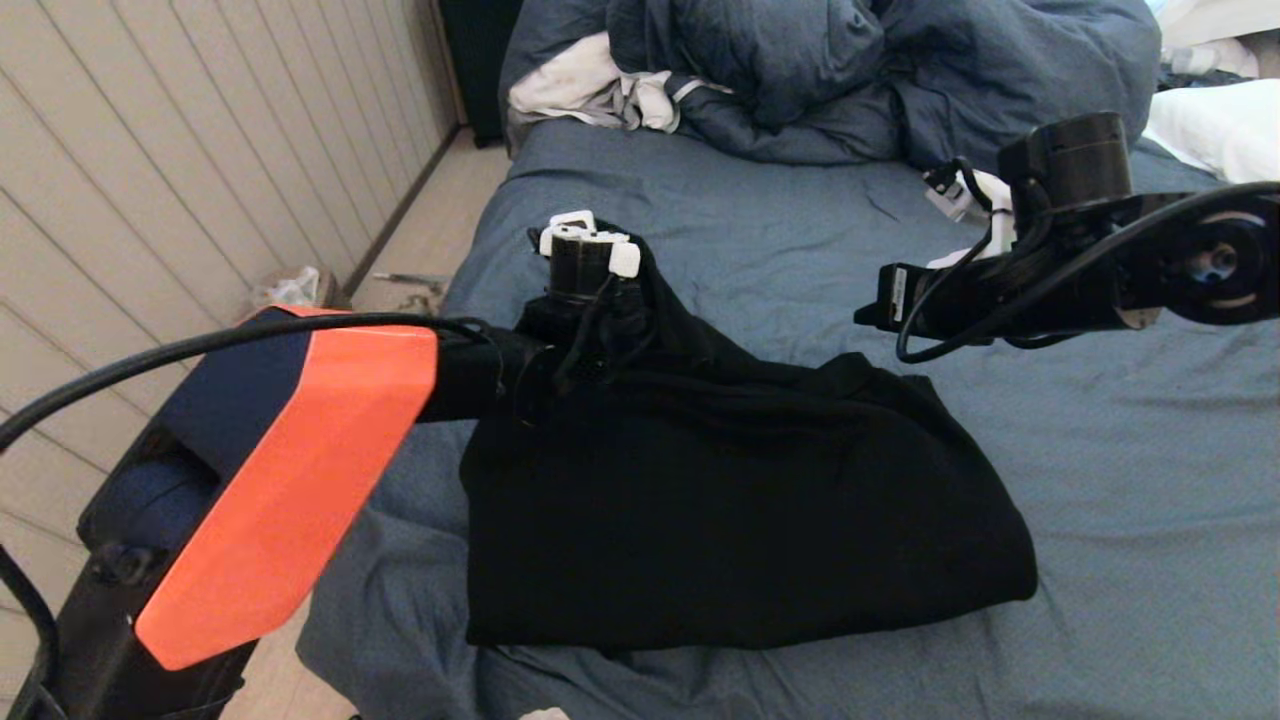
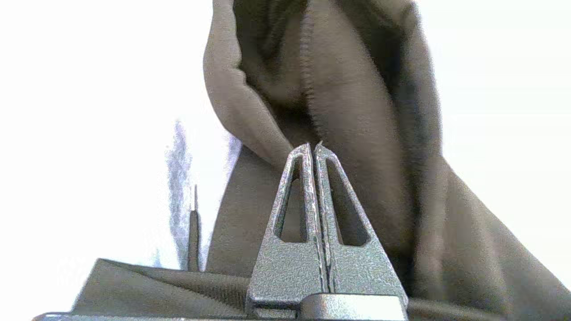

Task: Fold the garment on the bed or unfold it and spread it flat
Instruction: Unfold the black sweatshirt

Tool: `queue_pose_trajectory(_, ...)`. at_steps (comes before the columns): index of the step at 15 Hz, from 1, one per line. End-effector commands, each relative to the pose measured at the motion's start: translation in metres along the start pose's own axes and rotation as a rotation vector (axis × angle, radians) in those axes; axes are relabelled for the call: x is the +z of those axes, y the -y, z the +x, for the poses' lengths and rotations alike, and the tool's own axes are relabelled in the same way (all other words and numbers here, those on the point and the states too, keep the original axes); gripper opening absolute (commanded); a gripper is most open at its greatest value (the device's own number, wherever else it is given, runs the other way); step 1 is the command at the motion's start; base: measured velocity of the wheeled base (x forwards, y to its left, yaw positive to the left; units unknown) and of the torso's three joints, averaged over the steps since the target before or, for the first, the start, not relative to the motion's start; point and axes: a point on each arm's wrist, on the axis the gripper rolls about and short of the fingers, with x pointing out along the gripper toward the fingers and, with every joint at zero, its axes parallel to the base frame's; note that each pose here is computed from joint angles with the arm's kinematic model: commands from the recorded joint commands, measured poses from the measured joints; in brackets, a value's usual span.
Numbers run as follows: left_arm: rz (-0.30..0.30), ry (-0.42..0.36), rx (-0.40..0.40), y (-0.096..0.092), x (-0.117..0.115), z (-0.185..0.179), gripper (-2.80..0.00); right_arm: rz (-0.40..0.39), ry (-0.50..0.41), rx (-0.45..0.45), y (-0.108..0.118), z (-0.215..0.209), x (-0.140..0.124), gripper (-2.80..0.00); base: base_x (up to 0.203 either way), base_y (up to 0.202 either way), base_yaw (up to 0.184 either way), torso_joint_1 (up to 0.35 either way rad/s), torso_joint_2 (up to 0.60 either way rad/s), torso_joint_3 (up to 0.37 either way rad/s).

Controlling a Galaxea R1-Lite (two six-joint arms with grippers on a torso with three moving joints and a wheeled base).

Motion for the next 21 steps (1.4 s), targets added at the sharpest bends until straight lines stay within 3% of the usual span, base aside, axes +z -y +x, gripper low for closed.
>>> queue_pose_trajectory(1, 0.002, -0.006, 0.017, 0.009, -0.017, 0.000, -2.80, 0.001, -0.004, 0.001, 0.000, 0.001, -0.001, -2.80, 0.000, 0.000, 0.000, 0.000, 0.00, 0.000)
queue_pose_trajectory(3, -0.022, 0.035, 0.030, 0.015, -0.004, -0.009, -2.80, 0.002, -0.005, 0.000, 0.000, 0.000, -0.001, -2.80, 0.000, 0.000, 0.000, 0.000, 0.00, 0.000)
queue_pose_trajectory(6, -0.072, 0.067, 0.025, 0.005, 0.046, -0.041, -2.80, 0.002, 0.001, 0.001, 0.000, -0.002, 0.000, -2.80, 0.000, 0.000, 0.000, 0.000, 0.00, 0.000)
queue_pose_trajectory(8, -0.099, 0.028, 0.000, -0.017, 0.079, -0.074, -2.80, 0.004, -0.003, 0.000, 0.000, -0.004, 0.000, -2.80, 0.000, 0.000, 0.000, 0.000, 0.00, 0.000)
queue_pose_trajectory(10, -0.134, -0.043, 0.003, -0.061, 0.108, -0.107, -2.80, 0.013, -0.021, -0.009, 0.002, -0.005, -0.005, -2.80, 0.000, 0.000, 0.000, 0.000, 0.00, 0.000)
queue_pose_trajectory(11, -0.135, -0.127, 0.018, -0.092, 0.106, -0.121, -2.80, 0.012, -0.047, -0.017, 0.004, -0.008, -0.013, 0.00, 0.000, 0.000, 0.000, 0.000, 0.00, 0.000)
queue_pose_trajectory(14, -0.176, -0.399, 0.013, -0.164, 0.076, -0.154, -2.80, 0.038, -0.066, -0.056, 0.029, -0.021, -0.021, 0.00, 0.000, 0.000, 0.000, 0.000, 0.00, 0.000)
queue_pose_trajectory(15, -0.198, -0.447, 0.004, -0.174, 0.071, -0.158, -1.67, 0.049, -0.094, -0.030, 0.033, -0.022, -0.028, 0.00, 0.000, 0.000, 0.000, 0.000, 0.00, 0.000)
queue_pose_trajectory(16, -0.199, -0.476, 0.003, -0.176, 0.067, -0.157, 0.00, 0.063, -0.120, -0.006, 0.038, -0.025, -0.035, 0.00, 0.000, 0.000, 0.000, 0.000, 0.00, 0.000)
queue_pose_trajectory(21, -0.189, -0.602, -0.002, -0.177, 0.032, -0.145, 0.00, 0.108, -0.186, -0.027, 0.056, -0.027, -0.057, 0.00, 0.000, 0.000, 0.000, 0.000, 0.00, 0.000)
